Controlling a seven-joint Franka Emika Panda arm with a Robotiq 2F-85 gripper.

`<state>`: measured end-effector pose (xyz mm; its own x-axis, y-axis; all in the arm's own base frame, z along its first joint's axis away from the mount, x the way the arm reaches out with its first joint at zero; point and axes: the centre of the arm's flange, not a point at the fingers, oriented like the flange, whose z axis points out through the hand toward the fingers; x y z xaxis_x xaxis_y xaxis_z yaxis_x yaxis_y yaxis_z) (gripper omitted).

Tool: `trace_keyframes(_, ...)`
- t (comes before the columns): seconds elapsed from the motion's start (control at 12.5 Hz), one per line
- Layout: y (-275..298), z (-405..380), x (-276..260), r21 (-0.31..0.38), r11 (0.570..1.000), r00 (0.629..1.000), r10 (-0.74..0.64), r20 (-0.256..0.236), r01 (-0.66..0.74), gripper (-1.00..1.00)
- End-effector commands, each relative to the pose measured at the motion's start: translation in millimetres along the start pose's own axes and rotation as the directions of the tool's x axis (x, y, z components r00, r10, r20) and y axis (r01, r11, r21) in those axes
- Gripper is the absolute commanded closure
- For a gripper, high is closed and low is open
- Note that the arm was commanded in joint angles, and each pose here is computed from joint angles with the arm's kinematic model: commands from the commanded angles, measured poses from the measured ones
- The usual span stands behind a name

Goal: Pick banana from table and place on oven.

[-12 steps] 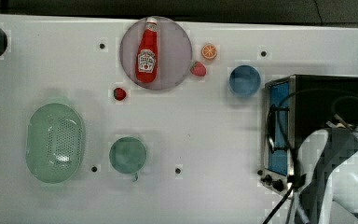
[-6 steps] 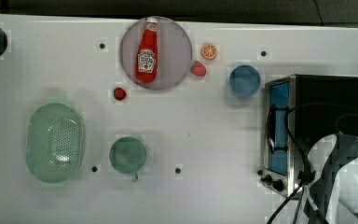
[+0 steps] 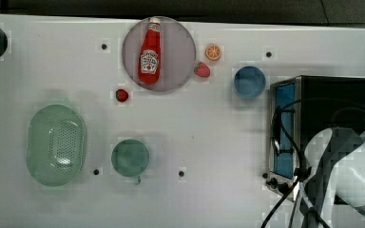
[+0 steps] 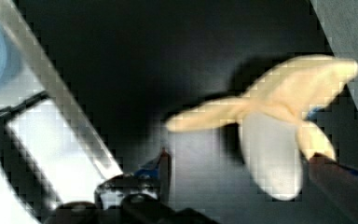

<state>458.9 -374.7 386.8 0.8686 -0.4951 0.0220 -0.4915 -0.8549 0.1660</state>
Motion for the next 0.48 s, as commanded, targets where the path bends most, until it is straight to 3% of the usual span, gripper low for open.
trace_keyframes(0.08,-3.5,-81.9,17.1,0.028,0.999,0.992,-0.042,-0.121,0.046,-1.00)
trace_keyframes(0.32,-27.0,-144.1,7.0,0.084,0.993,0.994,-0.079,-0.078,0.085,-1.00)
trace_keyframes(0.48,-54.0,-189.6,-4.8,0.125,0.990,0.996,-0.053,-0.077,0.063,-1.00)
